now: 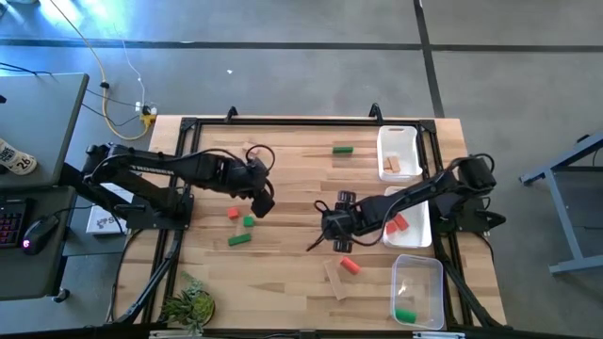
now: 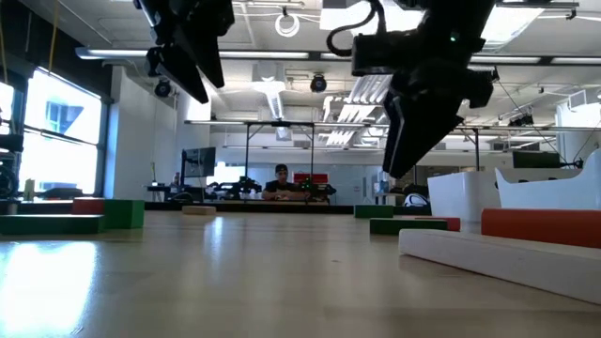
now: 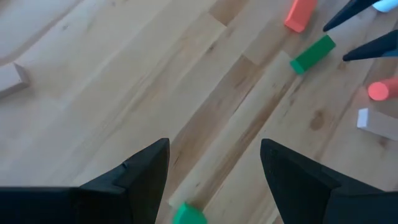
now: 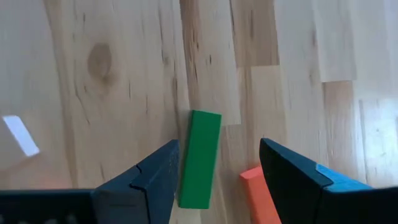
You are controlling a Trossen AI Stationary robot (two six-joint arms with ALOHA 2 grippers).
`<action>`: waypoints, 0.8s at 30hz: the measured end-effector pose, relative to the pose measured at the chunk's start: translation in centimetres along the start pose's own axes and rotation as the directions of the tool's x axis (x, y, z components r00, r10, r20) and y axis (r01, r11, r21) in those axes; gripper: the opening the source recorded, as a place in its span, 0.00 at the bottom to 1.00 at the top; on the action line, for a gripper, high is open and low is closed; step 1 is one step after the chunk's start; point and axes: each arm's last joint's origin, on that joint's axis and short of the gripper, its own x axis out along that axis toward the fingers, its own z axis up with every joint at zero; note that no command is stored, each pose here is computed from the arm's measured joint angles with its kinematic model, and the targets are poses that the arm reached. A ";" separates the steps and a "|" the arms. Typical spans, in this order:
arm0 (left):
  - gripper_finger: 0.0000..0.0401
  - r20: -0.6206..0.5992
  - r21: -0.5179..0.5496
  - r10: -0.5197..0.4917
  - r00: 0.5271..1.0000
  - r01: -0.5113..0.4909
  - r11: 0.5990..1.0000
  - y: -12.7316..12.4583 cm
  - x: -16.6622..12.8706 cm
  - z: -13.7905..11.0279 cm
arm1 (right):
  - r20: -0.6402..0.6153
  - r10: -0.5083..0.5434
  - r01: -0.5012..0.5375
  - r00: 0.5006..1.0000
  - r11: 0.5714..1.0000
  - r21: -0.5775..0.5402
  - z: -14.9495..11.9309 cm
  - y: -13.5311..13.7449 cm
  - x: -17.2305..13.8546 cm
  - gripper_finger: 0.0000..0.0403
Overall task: Sort & place blocks by color
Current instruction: Put the green block into the transparent bin
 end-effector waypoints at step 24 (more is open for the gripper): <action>0.59 0.054 0.131 0.058 0.997 -0.065 0.989 0.0 0.0 0.0 | -0.049 0.126 -0.121 0.991 0.988 0.099 0.9 -1.9 3.5 0.52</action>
